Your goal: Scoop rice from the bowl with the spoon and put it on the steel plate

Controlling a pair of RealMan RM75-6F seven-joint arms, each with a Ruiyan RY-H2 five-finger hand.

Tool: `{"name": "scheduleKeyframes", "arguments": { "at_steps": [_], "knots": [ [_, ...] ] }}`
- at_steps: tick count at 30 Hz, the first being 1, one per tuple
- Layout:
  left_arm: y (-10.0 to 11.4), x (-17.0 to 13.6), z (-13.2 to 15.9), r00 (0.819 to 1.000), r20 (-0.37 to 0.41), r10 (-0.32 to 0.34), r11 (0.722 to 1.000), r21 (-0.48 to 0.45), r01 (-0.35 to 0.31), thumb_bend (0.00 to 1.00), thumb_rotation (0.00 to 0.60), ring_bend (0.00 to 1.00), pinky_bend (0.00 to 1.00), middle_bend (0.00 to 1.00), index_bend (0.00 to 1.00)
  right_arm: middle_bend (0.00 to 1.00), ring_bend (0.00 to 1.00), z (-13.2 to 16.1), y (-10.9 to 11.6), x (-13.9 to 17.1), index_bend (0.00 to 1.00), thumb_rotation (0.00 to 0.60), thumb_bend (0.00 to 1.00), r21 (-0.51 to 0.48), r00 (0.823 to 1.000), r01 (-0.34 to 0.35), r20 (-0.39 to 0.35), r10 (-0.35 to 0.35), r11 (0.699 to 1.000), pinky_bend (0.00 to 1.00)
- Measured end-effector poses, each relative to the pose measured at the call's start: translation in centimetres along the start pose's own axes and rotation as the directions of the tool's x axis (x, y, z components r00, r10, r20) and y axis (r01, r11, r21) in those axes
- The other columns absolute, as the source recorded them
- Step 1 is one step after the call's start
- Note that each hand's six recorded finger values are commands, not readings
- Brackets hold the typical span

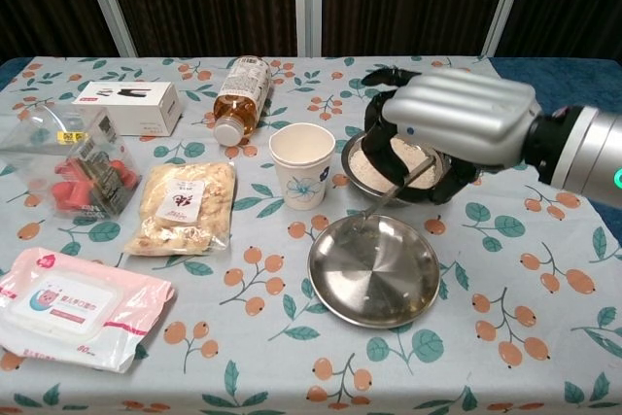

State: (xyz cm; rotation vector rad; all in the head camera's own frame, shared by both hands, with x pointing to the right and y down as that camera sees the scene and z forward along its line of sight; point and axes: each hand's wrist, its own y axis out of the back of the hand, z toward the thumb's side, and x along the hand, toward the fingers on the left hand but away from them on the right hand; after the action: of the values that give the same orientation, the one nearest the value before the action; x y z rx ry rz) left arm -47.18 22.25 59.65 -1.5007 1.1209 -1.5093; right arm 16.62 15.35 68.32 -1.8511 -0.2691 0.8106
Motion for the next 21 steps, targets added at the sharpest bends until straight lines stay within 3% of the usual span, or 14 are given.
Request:
{"name": "scheduleKeyframes", "arguments": {
  "at_steps": [4,13,18,21],
  "knots": [
    [0.0,-0.3,-0.2,1.0,-0.005,0.0,1.0,-0.004,0.0,0.0,0.6,0.1,0.08,0.15,0.14,0.6,0.23,1.0,-1.9,0.5,0.64,0.6,0.21,-0.015,1.0,0.024,0.003,-0.024,1.0,0.0],
    [-0.2,-0.8,-0.4,1.0,-0.014,-0.004,1.0,-0.01,0.003,0.0,0.6,0.1,0.08,0.15,0.14,0.57,0.2,1.9,-3.2,0.9,0.59,0.6,0.15,-0.062,0.999,0.039,0.0,-0.039,0.997,0.0],
    [-0.2,-0.8,-0.3,1.0,-0.011,-0.003,1.0,-0.011,0.003,0.0,0.6,0.1,0.08,0.15,0.14,0.43,0.09,2.0,-4.0,1.3,0.37,0.6,0.08,-0.052,1.0,0.004,0.001,-0.003,0.999,0.0],
    [-0.2,-0.8,-0.3,1.0,-0.009,-0.001,1.0,-0.01,0.001,0.0,0.6,0.1,0.08,0.15,0.14,0.29,0.0,2.0,-4.3,1.5,0.17,0.6,0.04,-0.041,1.0,-0.015,0.005,0.015,0.999,0.0]
  ]
}}
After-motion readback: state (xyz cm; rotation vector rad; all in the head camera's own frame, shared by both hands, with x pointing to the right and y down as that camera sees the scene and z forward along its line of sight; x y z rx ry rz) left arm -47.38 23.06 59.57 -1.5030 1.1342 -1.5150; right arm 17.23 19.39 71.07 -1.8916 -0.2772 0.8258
